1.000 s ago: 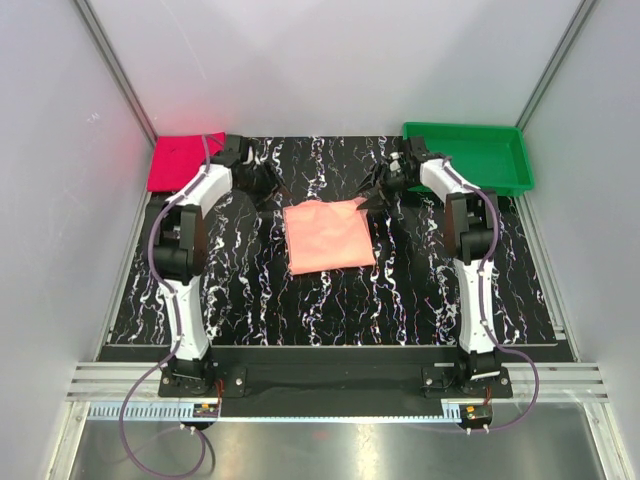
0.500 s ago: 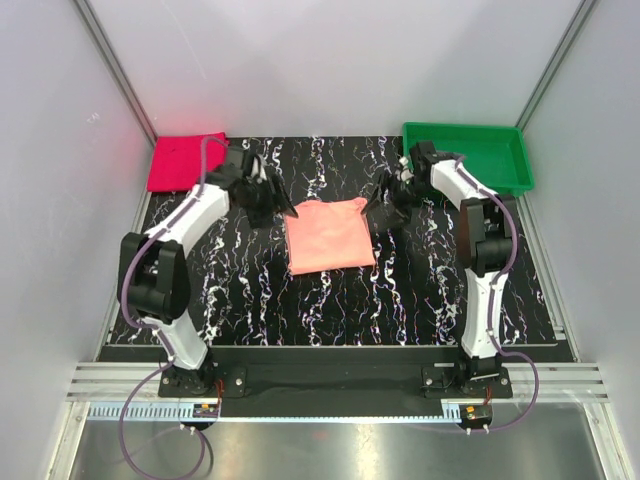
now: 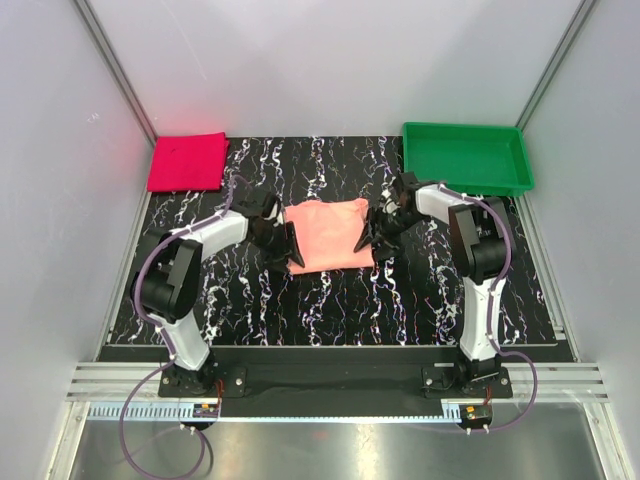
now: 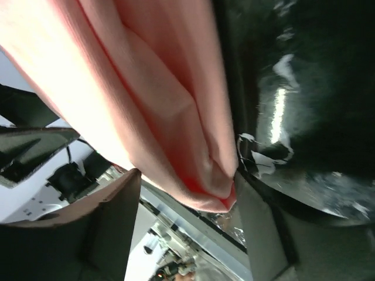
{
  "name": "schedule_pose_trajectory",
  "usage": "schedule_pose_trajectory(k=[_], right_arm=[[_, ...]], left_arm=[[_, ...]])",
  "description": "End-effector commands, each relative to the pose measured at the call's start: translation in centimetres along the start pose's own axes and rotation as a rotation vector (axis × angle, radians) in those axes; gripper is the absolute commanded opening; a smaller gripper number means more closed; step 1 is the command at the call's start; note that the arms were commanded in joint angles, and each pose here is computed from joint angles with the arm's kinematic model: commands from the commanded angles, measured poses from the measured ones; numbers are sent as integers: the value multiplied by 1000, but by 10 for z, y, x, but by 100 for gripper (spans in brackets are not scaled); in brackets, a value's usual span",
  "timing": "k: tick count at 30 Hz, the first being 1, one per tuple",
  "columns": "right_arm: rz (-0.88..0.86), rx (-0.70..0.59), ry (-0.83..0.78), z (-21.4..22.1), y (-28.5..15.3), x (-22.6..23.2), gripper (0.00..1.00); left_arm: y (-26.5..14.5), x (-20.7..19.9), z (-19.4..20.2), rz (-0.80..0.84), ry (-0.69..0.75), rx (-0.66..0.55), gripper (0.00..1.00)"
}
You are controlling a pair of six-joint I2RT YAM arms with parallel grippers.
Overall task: Fold and stack the t-shirts
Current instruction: Fold the tshirt
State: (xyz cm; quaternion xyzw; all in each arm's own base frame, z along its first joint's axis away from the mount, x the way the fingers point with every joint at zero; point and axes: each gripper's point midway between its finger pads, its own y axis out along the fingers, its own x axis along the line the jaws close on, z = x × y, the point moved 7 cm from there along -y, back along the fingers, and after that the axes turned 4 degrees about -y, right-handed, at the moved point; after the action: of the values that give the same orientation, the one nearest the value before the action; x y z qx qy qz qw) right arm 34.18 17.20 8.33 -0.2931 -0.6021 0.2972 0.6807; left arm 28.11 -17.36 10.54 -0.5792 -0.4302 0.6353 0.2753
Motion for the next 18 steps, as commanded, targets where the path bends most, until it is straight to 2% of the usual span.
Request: schedule_pose_trajectory(k=[1,2,3,5,7,8,9,10,12,14,15,17,18], right_arm=[[-16,-13,-81,10,5,12,66],[-20,-3,-65,17,11,11,58],[-34,5,-74,26,13,18,56],[-61,31,-22,44,26,21,54],[-91,38,-49,69,39,37,54],[-123,49,-19,79,42,49,54],[-150,49,-47,90,42,64,56],[-176,76,-103,109,55,82,57],[-226,116,-123,132,58,110,64],[-228,133,-204,148,58,129,70],[-217,114,-235,151,48,134,76],[-134,74,-277,148,30,128,82],[-114,40,-303,149,16,129,83]], left_arm=[[8,6,3,-23,-1,-17,56],[8,8,4,-36,2,-13,46],[8,13,3,-73,4,-25,40],[3,21,-3,-149,39,-36,33],[-9,35,-24,-261,49,-115,32],[-17,44,-28,-319,70,-119,36],[-29,58,-41,-398,56,-174,41],[-41,64,-50,-462,57,-221,51],[-73,76,-66,-576,39,-311,64],[-107,72,-68,-613,22,-409,74],[-118,68,-67,-606,16,-438,81],[-137,55,-56,-539,1,-471,81],[-137,45,-48,-455,7,-443,78]])
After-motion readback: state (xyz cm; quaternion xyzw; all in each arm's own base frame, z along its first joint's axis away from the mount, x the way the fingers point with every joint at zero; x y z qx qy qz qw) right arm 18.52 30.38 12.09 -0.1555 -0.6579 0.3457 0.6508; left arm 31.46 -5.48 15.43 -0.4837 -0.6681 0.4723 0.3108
